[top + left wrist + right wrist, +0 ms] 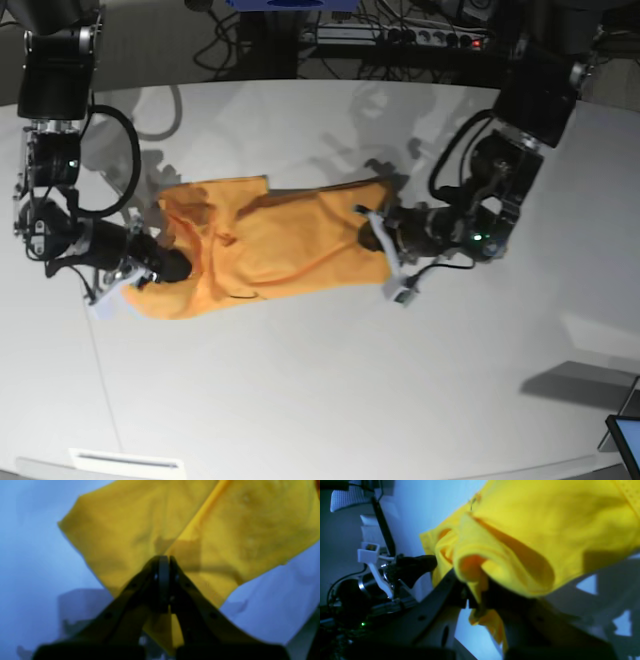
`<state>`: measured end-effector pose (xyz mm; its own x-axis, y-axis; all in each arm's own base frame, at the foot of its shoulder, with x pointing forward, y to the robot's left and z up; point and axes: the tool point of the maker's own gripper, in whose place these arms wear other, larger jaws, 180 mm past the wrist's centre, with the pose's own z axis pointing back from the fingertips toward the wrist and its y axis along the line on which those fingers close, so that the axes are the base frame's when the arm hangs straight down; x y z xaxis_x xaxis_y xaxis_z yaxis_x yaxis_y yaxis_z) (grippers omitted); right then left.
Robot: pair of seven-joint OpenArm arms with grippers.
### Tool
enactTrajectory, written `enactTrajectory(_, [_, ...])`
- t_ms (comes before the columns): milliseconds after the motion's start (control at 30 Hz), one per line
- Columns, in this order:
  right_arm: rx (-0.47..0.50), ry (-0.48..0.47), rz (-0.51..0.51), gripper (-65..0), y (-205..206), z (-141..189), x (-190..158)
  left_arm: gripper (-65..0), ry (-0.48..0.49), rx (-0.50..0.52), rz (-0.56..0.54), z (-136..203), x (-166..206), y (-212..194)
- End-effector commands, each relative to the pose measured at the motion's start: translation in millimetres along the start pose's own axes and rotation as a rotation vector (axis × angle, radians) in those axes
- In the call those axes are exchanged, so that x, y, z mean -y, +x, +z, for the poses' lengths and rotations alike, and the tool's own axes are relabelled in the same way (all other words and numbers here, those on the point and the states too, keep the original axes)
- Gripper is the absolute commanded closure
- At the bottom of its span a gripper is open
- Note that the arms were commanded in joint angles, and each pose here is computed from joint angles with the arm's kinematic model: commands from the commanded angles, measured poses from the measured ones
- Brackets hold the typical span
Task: Fold the T-shirt properly
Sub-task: 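Lift the shirt with both grippers and fold it toward the left gripper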
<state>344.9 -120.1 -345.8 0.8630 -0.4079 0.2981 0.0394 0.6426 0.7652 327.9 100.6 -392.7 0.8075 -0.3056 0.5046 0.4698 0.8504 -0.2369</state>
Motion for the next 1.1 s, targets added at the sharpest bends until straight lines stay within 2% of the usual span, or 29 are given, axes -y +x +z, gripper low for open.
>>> enactTrajectory(0, [0.032,0.028,0.026,-0.3,13.8,5.5,-11.5,0.0,0.017,0.046,-0.026,12.2,-6.3,17.3])
enactTrajectory(100, [0.032,0.028,0.026,-0.3,13.8,5.5,-11.5,0.0,0.048,0.065,-0.037,25.1,-18.1,21.8])
enactTrajectory(233, [0.042,0.043,0.051,-0.3,14.9,6.5,-21.0,0.0,0.072,0.092,0.015,35.6,-32.2,25.2])
enactTrajectory(433, [0.004,0.071,0.104,-0.3,1.9,-5.4,-40.2,0.0,0.038,0.073,0.025,30.3,-18.1,28.4])
enactTrajectory(633, [0.003,0.099,0.178,-0.3,-5.5,-9.1,-62.1,0.0,0.042,0.088,0.0,37.1,-16.7,33.2])
enactTrajectory(967, [-0.005,0.164,0.312,-0.3,-18.9,-6.8,-105.2,0.0,0.102,0.056,-0.016,50.7,-39.4,20.4])
enactTrajectory(1067, [-0.016,0.15,0.277,-0.3,-23.3,-7.8,-109.2,0.0,0.116,0.035,-0.013,52.5,-45.6,11.3])
